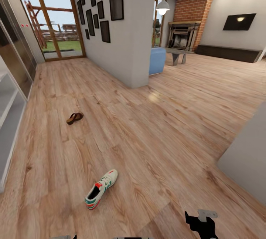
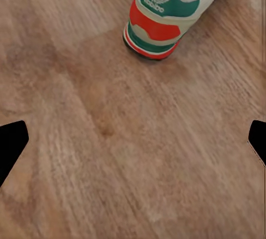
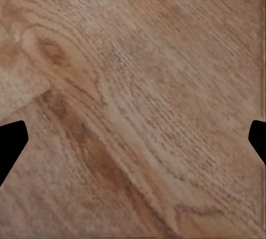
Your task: Pick up the two gym shoes and the two sandals from the corridor floor and place them onto the hallstand (shoe rack) in the corridor, making sure they are on the rack and not on the floor. Arrange them so the two gym shoes are next to each other and the two sandals are next to each other.
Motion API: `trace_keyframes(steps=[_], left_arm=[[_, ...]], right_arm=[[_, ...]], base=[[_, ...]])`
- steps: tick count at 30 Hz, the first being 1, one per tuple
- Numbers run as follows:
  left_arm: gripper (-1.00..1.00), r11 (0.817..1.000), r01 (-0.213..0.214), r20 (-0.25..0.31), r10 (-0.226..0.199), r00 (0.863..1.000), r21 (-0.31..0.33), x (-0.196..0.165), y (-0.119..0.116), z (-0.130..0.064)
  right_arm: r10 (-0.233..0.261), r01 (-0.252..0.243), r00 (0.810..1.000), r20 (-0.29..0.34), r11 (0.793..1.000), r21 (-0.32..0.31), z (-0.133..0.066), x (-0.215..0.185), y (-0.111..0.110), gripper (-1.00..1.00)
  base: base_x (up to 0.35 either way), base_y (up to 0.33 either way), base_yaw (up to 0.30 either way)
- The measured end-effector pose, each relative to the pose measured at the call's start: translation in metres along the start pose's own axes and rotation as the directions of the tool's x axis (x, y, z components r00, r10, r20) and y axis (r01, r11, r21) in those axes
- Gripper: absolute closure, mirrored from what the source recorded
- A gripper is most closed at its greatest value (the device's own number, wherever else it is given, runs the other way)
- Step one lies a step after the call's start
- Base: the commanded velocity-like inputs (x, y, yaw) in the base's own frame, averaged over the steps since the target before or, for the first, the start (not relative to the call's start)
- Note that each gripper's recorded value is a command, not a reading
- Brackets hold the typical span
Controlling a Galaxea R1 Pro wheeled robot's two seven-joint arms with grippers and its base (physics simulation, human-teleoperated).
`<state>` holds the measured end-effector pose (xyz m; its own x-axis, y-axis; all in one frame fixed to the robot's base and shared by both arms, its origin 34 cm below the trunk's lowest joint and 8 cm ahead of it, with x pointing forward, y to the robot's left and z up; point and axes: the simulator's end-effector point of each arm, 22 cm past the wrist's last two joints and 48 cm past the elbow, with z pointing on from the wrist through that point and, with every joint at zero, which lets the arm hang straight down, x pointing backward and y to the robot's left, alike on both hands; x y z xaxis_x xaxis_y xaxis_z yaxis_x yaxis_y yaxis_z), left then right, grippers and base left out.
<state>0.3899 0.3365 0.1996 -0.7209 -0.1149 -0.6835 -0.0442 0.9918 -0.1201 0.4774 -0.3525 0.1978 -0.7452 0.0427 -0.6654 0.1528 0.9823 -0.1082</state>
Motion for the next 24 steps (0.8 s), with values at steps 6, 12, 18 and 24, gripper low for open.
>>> trace_keyframes(steps=[6,12,18,24], left_arm=[[-1.0,1.0,0.0,0.0,0.0,1.0,0.0,0.0,0.0,0.0],[-1.0,1.0,-0.001,0.0,0.001,1.0,-0.001,0.0,0.001,0.0],[-1.0,1.0,-0.001,-0.008,0.001,1.0,-0.003,0.003,0.002,0.0],[-1.0,1.0,0.0,-0.032,0.0,0.999,-0.007,0.014,0.004,0.0]], right_arm=[[0.0,0.0,1.0,0.0,1.0,0.0,0.0,0.0,0.0,-1.0],[0.0,0.0,1.0,0.0,1.0,0.0,0.0,0.0,0.0,-1.0],[0.0,0.0,1.0,-0.008,1.0,0.001,0.001,0.004,0.0,-1.0],[-0.005,0.005,0.999,-0.032,1.0,0.002,0.003,0.017,0.0,-1.0]], base=[[0.005,0.005,-0.144],[0.001,0.001,-0.018],[0.0,0.0,-0.002],[0.0,0.0,0.0]])
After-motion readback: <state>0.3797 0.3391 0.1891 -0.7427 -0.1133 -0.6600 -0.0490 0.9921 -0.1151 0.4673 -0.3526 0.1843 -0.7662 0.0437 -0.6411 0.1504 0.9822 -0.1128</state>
